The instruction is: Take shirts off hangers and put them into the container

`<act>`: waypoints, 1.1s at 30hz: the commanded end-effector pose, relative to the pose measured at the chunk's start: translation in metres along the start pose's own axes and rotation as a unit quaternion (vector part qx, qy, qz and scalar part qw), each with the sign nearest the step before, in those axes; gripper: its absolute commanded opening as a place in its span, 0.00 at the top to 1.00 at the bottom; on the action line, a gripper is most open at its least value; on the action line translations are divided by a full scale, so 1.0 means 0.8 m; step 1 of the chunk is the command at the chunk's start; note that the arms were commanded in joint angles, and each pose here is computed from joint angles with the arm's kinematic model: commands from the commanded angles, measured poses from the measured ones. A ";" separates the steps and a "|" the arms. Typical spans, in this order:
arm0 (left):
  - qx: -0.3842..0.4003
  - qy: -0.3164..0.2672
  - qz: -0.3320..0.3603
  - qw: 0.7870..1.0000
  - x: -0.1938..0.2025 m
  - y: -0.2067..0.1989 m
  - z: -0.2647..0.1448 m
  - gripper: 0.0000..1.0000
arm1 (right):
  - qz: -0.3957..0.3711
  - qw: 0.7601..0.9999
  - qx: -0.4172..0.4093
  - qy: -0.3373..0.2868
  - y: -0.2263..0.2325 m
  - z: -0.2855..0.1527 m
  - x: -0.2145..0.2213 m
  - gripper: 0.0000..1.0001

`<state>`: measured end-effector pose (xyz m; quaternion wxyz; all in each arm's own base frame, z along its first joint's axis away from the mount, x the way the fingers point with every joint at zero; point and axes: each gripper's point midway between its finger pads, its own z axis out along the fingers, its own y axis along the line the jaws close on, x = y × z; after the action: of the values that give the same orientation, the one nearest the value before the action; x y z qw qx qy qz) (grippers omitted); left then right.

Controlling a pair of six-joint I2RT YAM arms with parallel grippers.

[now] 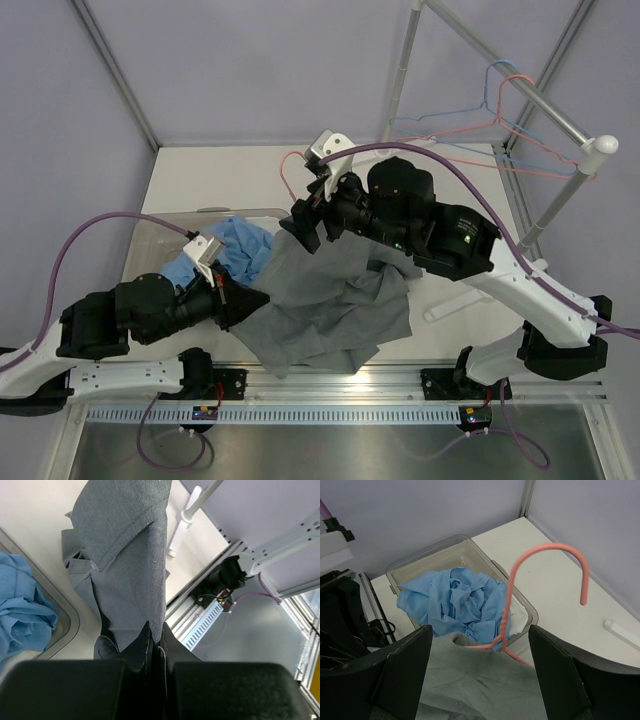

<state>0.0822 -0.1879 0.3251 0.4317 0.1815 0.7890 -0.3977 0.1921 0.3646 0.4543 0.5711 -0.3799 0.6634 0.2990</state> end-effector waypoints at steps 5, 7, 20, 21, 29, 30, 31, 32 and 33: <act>0.073 -0.039 -0.021 0.996 -0.026 -0.037 -0.007 1.00 | 0.010 0.999 -0.023 -0.021 -0.010 -0.014 -0.008 0.21; 0.079 -0.038 -0.020 0.996 -0.025 -0.039 -0.007 1.00 | 0.013 1.000 -0.023 -0.016 -0.012 -0.008 -0.003 0.23; 0.105 -0.055 -0.025 0.993 -0.032 -0.045 -0.019 1.00 | 0.028 0.999 -0.030 -0.001 -0.019 0.019 0.013 1.00; 0.105 -0.054 -0.025 0.993 -0.031 -0.045 -0.019 1.00 | 0.031 0.999 -0.027 -0.004 -0.019 0.018 0.012 1.00; 0.070 -0.008 -0.022 0.997 0.002 -0.027 -0.004 0.45 | 0.043 0.985 0.167 -0.011 -0.106 -0.016 -0.004 1.00; 0.068 -0.002 -0.026 0.997 0.007 -0.026 -0.001 0.43 | 0.043 0.983 0.176 -0.012 -0.112 -0.023 -0.007 1.00; 0.068 0.002 -0.026 0.997 0.011 -0.026 0.001 0.42 | 0.044 0.979 0.198 -0.014 -0.123 -0.034 -0.012 1.00; 0.065 0.010 -0.025 0.998 0.019 -0.023 0.004 0.43 | 0.045 0.977 0.209 -0.020 -0.128 -0.045 -0.019 1.00; 0.061 0.014 -0.029 0.998 0.021 -0.022 0.006 0.42 | 0.045 0.975 0.218 -0.021 -0.133 -0.051 -0.021 1.00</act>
<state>0.0688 -0.1966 0.3255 0.4154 0.1892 0.7692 -0.4472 0.2468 0.3252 0.4321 0.5788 -0.2937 0.7279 0.2211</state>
